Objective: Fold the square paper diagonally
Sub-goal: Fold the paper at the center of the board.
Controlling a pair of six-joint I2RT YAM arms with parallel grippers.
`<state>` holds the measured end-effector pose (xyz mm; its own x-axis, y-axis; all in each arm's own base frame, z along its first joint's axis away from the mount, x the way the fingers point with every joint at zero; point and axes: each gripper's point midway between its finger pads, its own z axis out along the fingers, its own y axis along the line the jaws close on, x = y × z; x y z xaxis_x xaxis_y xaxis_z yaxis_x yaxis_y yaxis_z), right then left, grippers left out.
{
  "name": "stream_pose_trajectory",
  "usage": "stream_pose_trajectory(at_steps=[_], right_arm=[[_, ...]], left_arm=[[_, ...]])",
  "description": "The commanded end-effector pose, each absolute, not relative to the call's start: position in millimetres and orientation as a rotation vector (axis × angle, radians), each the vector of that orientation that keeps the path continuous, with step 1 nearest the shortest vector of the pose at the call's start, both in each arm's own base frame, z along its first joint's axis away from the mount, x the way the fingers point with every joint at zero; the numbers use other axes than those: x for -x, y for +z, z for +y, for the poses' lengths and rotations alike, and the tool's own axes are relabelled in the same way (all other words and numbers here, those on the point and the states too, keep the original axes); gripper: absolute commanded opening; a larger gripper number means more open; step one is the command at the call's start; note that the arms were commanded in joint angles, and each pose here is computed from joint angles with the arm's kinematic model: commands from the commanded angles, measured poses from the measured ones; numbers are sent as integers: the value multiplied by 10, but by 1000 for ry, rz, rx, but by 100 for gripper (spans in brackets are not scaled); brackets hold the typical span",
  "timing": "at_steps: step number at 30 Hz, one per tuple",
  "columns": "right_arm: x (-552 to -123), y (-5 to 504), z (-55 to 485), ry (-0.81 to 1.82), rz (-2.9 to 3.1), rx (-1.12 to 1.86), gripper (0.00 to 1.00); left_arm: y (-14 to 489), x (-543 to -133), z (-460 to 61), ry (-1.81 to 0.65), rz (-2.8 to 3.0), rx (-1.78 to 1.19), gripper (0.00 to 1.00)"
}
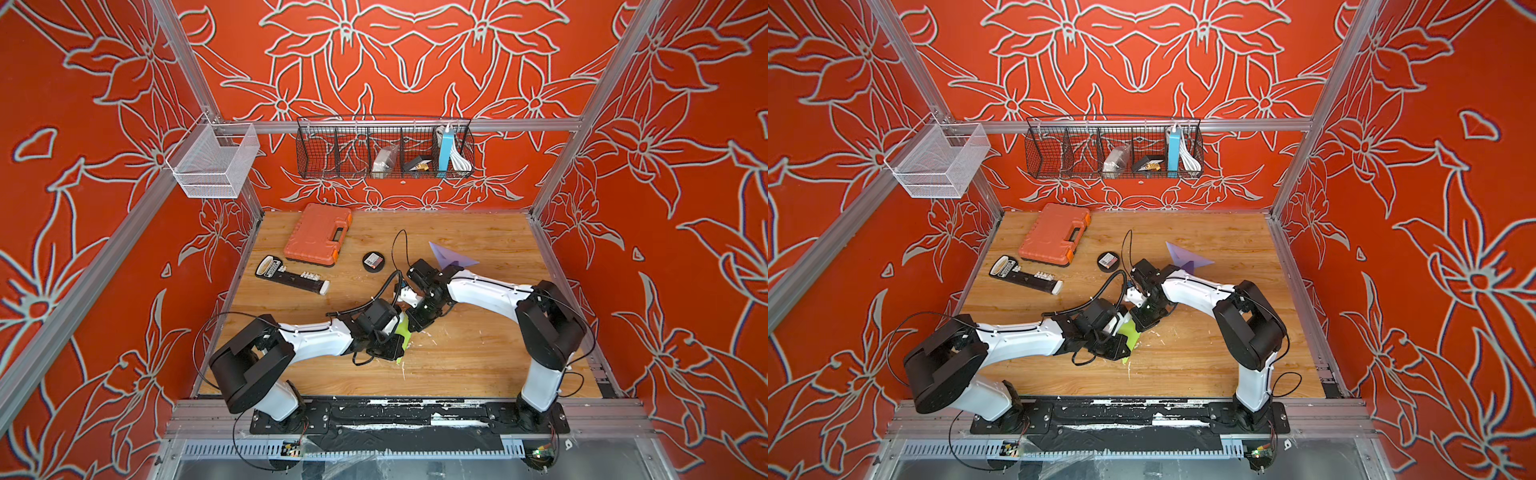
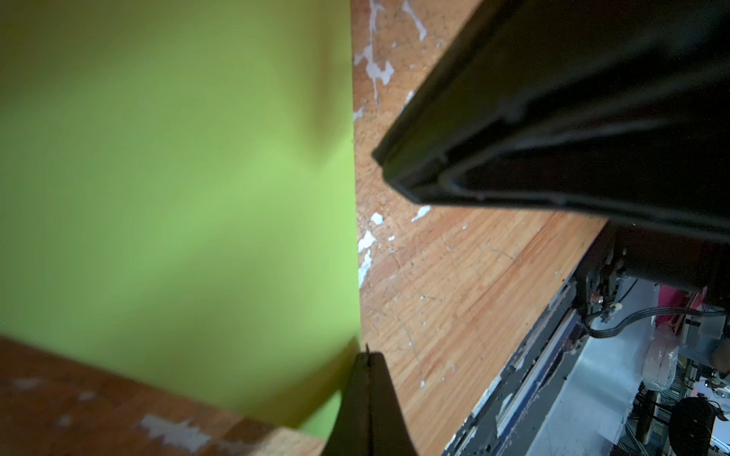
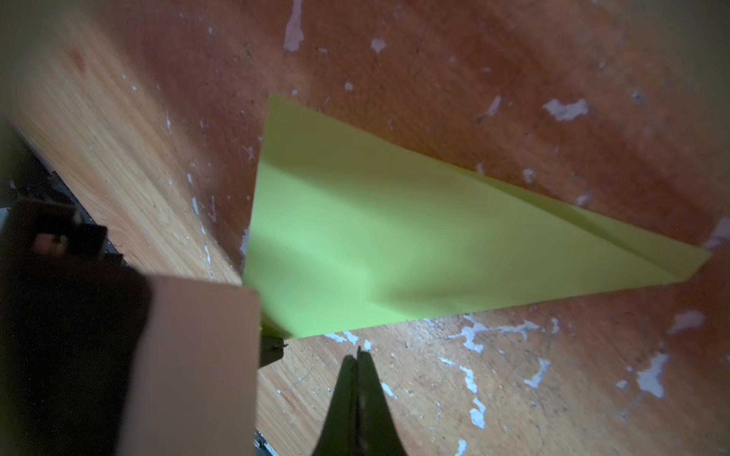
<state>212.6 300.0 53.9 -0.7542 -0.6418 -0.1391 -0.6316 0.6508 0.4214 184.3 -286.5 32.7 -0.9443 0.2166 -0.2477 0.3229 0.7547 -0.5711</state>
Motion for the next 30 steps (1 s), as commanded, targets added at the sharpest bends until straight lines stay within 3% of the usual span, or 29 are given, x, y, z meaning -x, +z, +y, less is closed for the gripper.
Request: stream_pose_trajectory(at_steps=[1,11,30], right_arm=[[-2082,477,3026,-748,-2811,-1037,0],[-2064,338,3057,-783,-2836,-883,0],[-1818,150,2993,-813,-2796,-785,0]], left_arm=[[284,-1894,-2885,-946,2773,-450,0],[44,-1831,-2820,-921,2812,-451,0],[36,-1827,-2767,-891,2805,-464,0]])
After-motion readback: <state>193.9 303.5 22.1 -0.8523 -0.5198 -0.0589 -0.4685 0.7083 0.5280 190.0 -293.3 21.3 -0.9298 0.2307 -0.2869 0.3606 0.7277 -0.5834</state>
